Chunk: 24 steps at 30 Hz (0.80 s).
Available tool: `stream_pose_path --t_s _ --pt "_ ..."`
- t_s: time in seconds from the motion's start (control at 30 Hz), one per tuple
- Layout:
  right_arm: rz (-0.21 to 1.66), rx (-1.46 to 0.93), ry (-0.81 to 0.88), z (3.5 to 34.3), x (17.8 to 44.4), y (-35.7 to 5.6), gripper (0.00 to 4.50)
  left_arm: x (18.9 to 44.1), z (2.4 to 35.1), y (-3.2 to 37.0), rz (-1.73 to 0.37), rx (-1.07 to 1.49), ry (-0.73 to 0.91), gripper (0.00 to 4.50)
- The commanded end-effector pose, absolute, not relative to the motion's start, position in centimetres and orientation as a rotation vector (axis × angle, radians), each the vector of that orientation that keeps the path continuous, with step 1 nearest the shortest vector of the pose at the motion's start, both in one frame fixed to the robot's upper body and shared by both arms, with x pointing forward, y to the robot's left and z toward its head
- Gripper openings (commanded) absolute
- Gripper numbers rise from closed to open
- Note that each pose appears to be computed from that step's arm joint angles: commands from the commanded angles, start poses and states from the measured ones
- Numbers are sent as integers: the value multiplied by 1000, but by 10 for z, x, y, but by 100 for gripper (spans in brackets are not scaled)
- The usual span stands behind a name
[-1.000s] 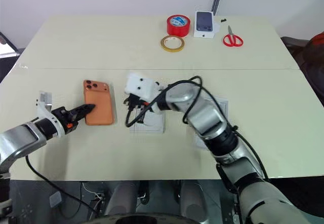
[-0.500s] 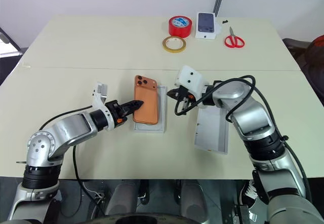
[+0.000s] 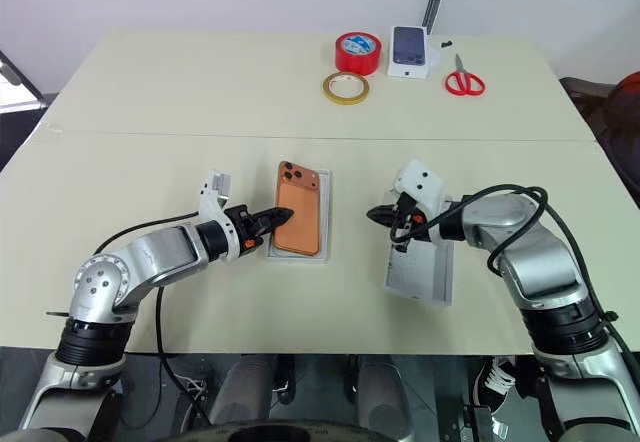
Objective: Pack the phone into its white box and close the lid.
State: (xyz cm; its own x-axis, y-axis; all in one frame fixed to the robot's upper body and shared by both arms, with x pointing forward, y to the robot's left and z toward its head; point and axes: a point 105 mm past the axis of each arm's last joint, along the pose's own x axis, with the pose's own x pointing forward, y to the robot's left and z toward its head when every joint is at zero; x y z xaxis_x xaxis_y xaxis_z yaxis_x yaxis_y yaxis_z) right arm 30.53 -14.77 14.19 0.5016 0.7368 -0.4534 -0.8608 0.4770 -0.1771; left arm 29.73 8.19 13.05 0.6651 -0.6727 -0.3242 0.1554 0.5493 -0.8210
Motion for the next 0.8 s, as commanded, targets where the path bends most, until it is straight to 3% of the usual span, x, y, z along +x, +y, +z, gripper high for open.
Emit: stream_pose_path --t_s 0.03,0.43,0.47,0.7,0.8 --pt "998 -433 268 159 305 -147 0 298 143 74 -606 -835 648 1" --pt "1002 -424 260 160 305 -147 0 298 136 67 -638 -814 674 1" --pt "1003 -423 260 160 305 -146 0 298 136 67 -639 -813 674 96" --pt "1006 -422 262 160 305 -146 0 296 141 66 -667 -807 661 442" --pt "1005 -422 262 160 305 -146 0 294 145 67 -682 -799 649 447"
